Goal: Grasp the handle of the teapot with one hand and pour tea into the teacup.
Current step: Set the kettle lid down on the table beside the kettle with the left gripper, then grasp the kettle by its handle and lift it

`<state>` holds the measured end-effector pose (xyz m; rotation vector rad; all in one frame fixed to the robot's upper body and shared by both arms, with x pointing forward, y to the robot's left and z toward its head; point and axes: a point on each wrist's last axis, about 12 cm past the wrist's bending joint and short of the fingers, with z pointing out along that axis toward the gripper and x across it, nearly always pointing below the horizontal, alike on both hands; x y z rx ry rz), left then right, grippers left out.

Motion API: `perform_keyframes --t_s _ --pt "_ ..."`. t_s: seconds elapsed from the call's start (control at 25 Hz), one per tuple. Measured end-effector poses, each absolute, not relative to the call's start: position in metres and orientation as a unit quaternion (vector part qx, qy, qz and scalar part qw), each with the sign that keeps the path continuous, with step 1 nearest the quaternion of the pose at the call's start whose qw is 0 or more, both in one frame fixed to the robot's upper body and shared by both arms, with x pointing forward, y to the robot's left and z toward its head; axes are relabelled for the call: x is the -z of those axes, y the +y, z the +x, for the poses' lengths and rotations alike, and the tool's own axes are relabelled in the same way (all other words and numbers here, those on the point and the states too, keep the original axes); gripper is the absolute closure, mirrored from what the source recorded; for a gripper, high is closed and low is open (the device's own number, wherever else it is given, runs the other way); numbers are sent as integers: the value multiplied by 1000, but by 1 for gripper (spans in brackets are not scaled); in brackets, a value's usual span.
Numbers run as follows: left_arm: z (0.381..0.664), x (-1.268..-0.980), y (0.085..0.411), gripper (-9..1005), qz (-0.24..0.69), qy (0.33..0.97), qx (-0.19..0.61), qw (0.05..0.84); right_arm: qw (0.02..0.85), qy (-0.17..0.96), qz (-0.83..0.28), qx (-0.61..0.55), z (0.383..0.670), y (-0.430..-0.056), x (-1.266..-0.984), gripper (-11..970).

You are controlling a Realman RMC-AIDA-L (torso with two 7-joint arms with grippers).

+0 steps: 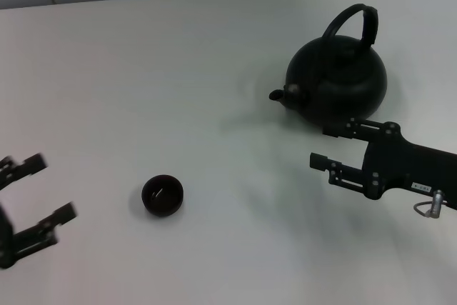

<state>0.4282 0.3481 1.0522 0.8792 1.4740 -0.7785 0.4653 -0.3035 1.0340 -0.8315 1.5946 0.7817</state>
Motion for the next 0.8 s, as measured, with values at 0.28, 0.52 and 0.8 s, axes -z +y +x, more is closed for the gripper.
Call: perform_keyframes --t_s 0.28,0.52,0.8 --pt "414 -1055 364 184 390 635 336 575 556 673 -351 -339 467 -299 -1033 357" --pt "412 -1051 365 184 411 644 338 550 599 657 -322 -325 460 -296 -1029 357" --pt "411 -1054 370 184 400 643 328 564 680 653 -223 -247 427 -306 -1014 356"
